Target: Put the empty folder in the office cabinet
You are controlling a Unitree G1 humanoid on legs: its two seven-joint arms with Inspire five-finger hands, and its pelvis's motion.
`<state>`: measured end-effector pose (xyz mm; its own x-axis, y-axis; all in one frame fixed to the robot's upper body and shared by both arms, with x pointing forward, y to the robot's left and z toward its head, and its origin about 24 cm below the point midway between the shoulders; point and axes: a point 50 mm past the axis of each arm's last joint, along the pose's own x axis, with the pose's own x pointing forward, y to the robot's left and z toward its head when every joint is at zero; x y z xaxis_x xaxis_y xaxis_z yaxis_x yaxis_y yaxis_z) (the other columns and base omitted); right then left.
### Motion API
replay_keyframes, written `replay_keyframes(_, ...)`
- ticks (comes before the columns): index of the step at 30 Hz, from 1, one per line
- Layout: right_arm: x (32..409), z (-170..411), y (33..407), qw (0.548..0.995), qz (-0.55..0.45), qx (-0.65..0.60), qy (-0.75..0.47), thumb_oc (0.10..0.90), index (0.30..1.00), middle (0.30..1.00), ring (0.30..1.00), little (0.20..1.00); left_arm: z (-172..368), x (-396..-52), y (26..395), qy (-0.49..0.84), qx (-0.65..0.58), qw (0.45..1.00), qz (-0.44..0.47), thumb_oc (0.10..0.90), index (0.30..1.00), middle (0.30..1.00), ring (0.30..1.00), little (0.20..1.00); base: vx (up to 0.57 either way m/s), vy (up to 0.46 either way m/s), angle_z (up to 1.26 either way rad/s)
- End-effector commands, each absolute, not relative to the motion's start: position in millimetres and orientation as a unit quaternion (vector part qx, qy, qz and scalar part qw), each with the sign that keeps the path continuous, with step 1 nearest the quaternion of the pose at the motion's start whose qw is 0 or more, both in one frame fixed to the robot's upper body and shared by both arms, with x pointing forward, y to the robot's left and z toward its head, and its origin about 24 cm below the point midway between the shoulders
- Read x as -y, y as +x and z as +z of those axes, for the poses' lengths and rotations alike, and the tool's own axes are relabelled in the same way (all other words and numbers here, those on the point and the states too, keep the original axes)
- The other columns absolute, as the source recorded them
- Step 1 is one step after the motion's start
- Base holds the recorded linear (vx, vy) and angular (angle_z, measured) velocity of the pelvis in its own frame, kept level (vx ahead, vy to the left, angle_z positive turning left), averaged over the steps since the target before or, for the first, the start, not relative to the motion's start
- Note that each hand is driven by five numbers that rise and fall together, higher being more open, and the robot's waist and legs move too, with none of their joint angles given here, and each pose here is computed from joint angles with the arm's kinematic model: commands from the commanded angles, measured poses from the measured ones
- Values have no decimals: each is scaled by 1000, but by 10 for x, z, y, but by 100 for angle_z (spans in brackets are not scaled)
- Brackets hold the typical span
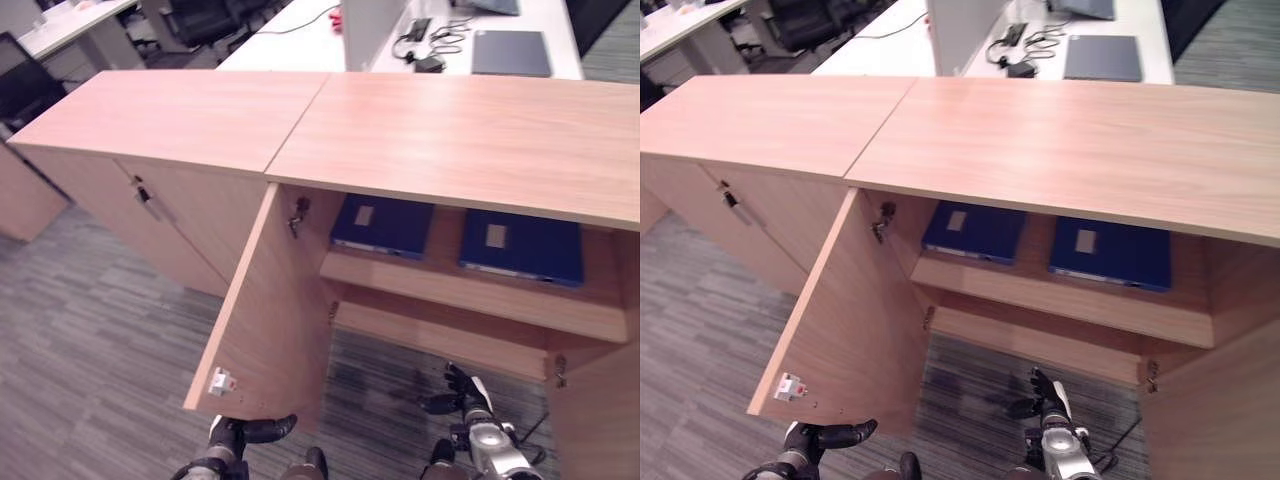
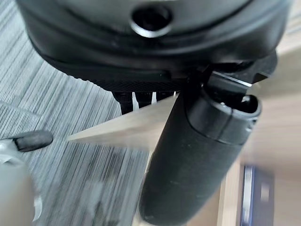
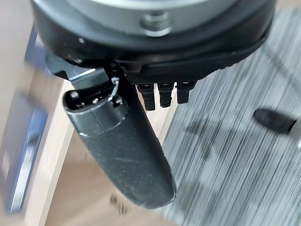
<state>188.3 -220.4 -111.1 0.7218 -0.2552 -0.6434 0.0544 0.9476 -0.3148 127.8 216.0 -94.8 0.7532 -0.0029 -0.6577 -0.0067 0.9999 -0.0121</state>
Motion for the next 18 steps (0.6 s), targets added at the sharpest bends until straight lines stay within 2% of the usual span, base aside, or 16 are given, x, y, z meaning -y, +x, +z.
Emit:
replay_keyframes(1,2075,-1008,2005,935,-47,-318,-149,800,900,900,900,900,-211,-1565,2272,-39,-115,985,-126,800,900,900,900,900,14,-230,-77)
replay_keyframes(8,2280,-1136,1791,912,-64,-364,-175,800,900,900,900,900,-208,-1384,2401,-68,-114,984,-121,800,900,900,900,900,54,-272,-66)
replay_keyframes(12,2367,-1155,1772,902,-73,-379,-192,800,900,900,900,900,-204,-1349,2439,-87,-115,984,-106,800,900,900,900,900,88,-117,-88)
replay_keyframes(17,2490,-1166,1742,894,-99,-393,-190,800,900,900,900,900,-115,-1465,2555,-86,-92,990,-69,800,900,900,900,900,193,-13,-98)
replay_keyframes(18,2480,-1176,1737,895,-96,-395,-184,800,900,900,900,900,-113,-1623,2597,-74,-86,993,-36,800,900,900,900,900,100,-1,-80)
